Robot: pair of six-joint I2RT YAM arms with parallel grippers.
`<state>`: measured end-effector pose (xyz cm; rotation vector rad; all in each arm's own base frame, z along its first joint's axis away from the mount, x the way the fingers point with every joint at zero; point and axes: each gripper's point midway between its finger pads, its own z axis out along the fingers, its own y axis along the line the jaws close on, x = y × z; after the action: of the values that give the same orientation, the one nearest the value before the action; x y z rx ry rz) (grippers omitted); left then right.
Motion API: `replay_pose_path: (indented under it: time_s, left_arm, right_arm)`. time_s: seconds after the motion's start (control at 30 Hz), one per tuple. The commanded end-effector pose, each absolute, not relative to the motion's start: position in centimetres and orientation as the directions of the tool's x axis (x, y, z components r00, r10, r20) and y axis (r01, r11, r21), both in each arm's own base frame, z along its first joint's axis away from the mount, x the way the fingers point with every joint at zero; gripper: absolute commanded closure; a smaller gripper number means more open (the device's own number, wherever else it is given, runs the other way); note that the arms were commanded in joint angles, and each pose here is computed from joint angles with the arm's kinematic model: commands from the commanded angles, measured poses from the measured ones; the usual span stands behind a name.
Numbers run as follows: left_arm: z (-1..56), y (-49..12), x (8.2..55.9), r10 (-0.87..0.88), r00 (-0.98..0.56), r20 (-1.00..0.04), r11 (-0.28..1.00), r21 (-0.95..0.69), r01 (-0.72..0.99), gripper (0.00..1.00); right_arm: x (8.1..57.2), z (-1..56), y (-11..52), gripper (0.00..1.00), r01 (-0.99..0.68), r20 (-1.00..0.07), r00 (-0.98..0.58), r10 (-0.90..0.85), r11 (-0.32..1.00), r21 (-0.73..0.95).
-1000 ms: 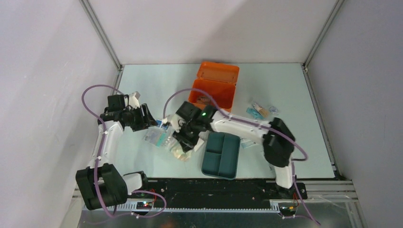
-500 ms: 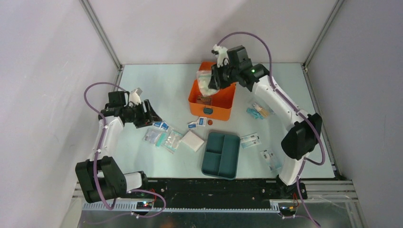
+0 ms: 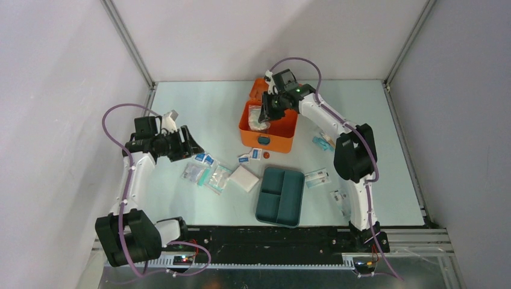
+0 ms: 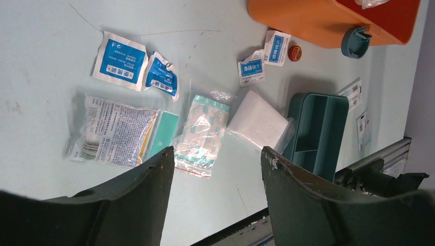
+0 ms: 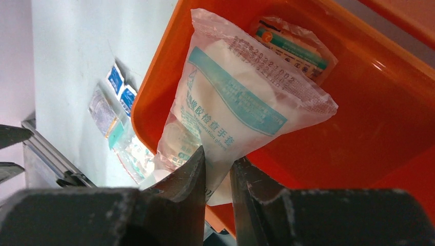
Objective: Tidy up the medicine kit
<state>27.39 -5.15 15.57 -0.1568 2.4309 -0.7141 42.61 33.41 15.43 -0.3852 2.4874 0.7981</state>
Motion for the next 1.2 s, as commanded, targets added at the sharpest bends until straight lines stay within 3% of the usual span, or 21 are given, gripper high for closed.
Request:
replay_pose_path:
  time_s: [0.0, 0.9, 1.17]
  left_arm:
    - [15.8, -5.0, 27.5, -0.251, -0.803, -0.541, 0.86, -0.505, 0.071, 0.32]
    - [16.0, -4.7, 27.3, -0.245, -0.786, -0.568, 0.875, -0.479, 0.074, 0.32]
    - [16.1, -4.6, 27.2, -0.241, -0.778, -0.58, 0.88, -0.469, 0.078, 0.32]
  right_arm:
    - [44.5, 19.7, 34.6, 0.73, -0.354, -0.586, -0.81, 0.029, 0.772, 0.528]
    - [44.1, 11.6, 37.7, 0.71, -0.278, -0.489, -0.873, -0.004, 0.826, 0.49]
    - [44.3, 11.3, 38.3, 0.64, -0.329, -0.492, -0.87, -0.041, 0.792, 0.515]
